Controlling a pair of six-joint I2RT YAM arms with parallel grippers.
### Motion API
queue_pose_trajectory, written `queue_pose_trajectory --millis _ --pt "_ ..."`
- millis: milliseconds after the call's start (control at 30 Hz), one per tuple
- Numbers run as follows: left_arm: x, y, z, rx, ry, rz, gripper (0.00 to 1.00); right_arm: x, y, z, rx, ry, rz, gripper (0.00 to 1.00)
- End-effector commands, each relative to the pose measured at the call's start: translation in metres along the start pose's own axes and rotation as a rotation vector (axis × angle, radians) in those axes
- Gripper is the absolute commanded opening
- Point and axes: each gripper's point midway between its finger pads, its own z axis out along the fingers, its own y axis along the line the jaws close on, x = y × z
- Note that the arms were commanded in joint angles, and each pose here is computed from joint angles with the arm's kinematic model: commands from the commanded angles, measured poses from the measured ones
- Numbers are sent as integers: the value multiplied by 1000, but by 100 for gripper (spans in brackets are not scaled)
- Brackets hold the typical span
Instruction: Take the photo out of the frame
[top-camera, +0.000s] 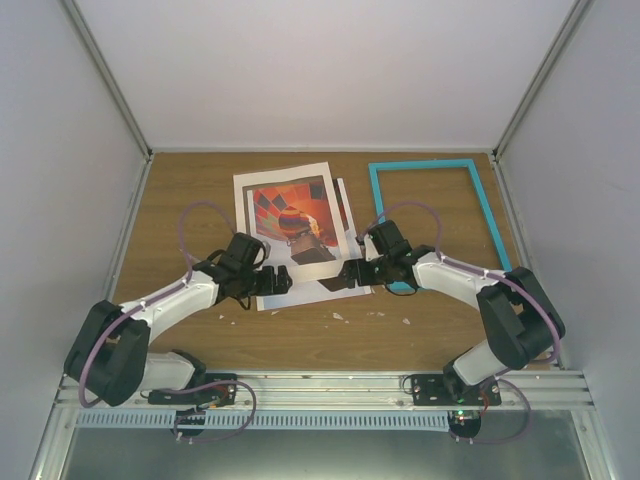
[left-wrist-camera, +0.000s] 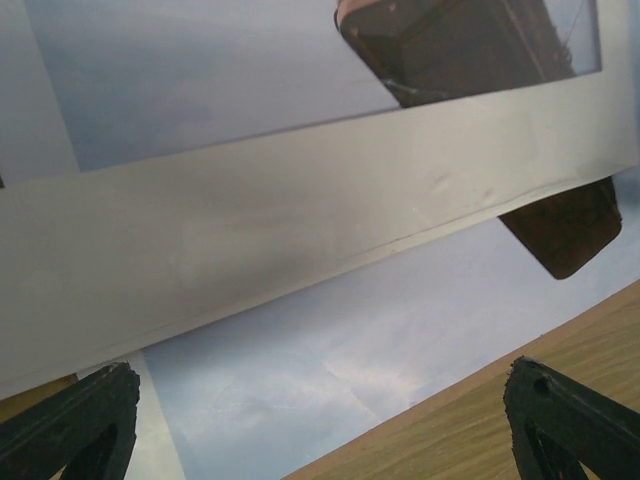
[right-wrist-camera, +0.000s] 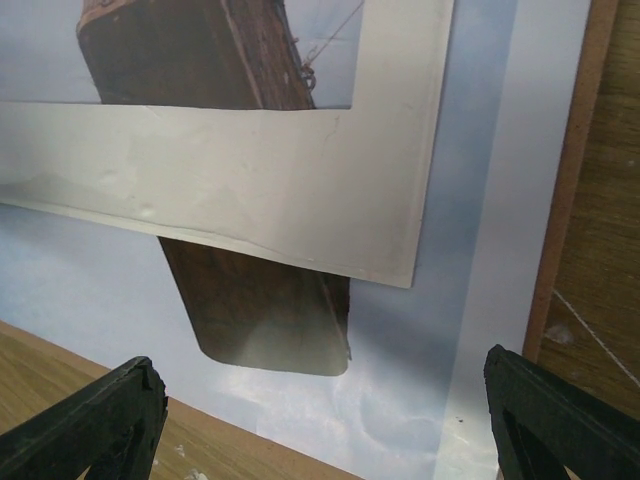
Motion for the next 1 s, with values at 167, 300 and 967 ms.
queue_pose_trajectory --millis 167,300,967 --pt "19 0 15 8 73 29 99 20 -6 2 84 42 9 88" --pt "21 1 16 8 79 28 99 25 -6 4 101 47 14 88" --pt "33 5 25 5 118 27 99 20 -1 7 120 39 -5 87"
